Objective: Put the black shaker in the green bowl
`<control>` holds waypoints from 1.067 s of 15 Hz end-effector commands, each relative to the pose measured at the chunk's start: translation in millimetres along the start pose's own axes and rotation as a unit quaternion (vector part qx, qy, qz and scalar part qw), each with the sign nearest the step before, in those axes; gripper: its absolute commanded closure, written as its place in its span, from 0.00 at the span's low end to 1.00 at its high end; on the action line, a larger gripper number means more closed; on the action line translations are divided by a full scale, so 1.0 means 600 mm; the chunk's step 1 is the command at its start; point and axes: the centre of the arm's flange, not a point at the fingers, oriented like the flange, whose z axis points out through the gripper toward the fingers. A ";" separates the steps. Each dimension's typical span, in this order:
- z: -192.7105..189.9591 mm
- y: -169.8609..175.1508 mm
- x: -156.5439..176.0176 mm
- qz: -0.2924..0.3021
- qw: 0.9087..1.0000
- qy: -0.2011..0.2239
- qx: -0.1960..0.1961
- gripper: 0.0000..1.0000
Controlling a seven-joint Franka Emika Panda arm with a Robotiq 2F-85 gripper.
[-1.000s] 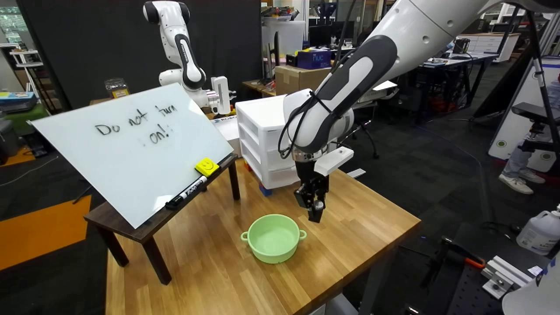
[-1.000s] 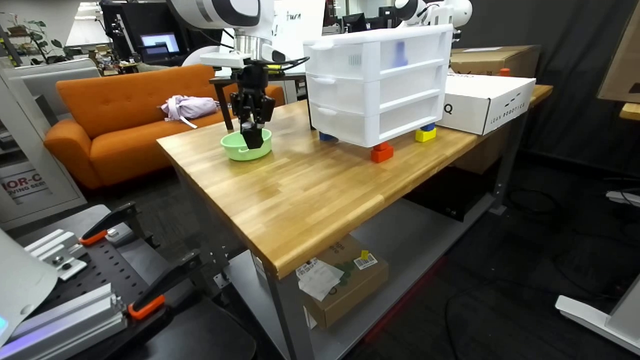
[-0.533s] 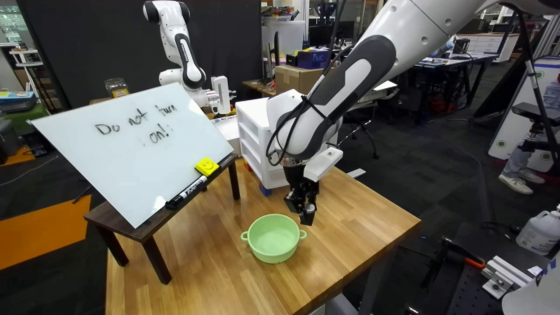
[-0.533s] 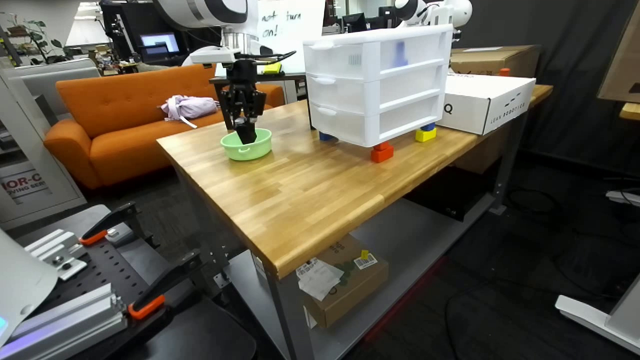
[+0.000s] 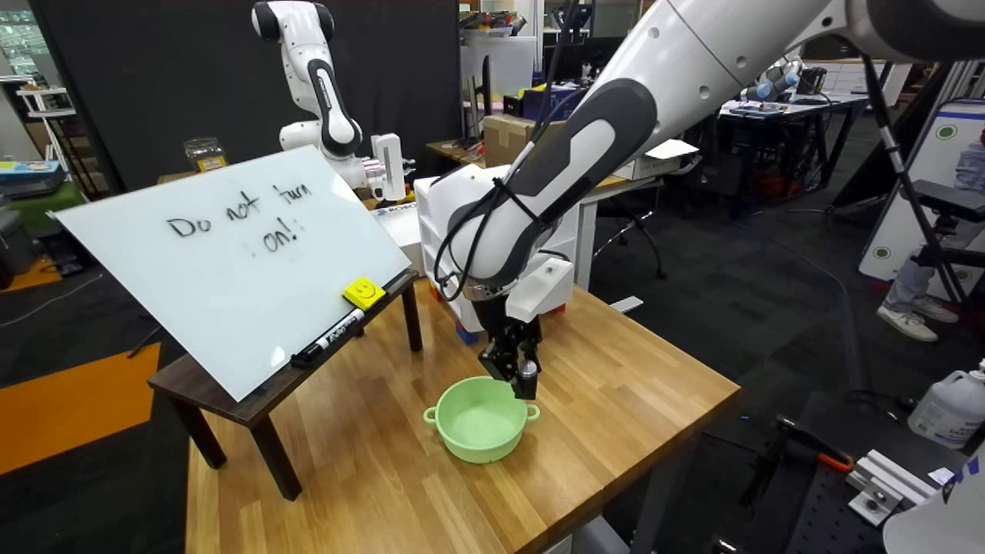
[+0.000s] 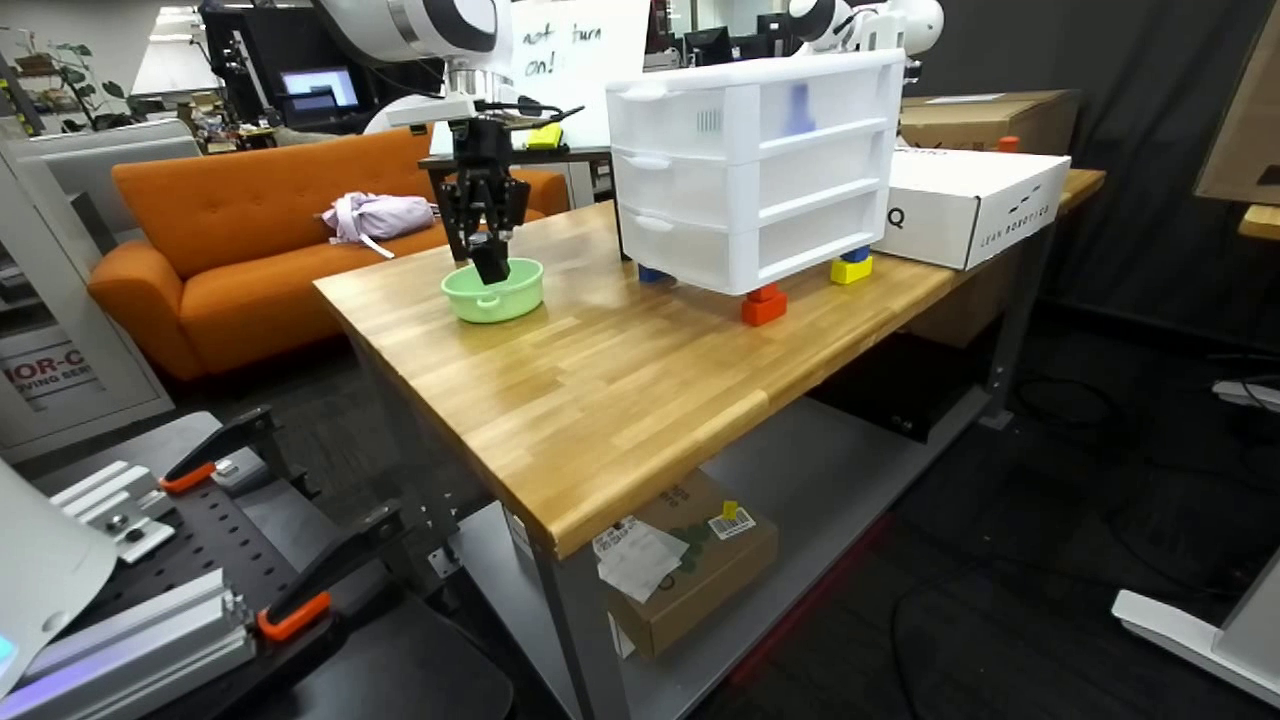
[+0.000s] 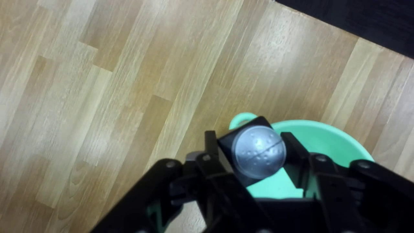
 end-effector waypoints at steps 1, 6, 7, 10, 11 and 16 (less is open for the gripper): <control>-0.015 -0.024 0.052 -0.006 0.999 -0.035 -0.026 0.74; -0.021 -0.050 0.086 -0.024 0.997 -0.057 -0.043 0.74; -0.020 -0.051 0.091 -0.025 0.997 -0.060 -0.043 0.74; -0.014 -0.049 0.098 -0.031 0.997 -0.064 -0.038 0.74; -0.009 -0.049 0.099 -0.035 0.997 -0.065 -0.035 0.74; 0.039 -0.058 0.110 -0.064 0.994 -0.084 -0.029 0.74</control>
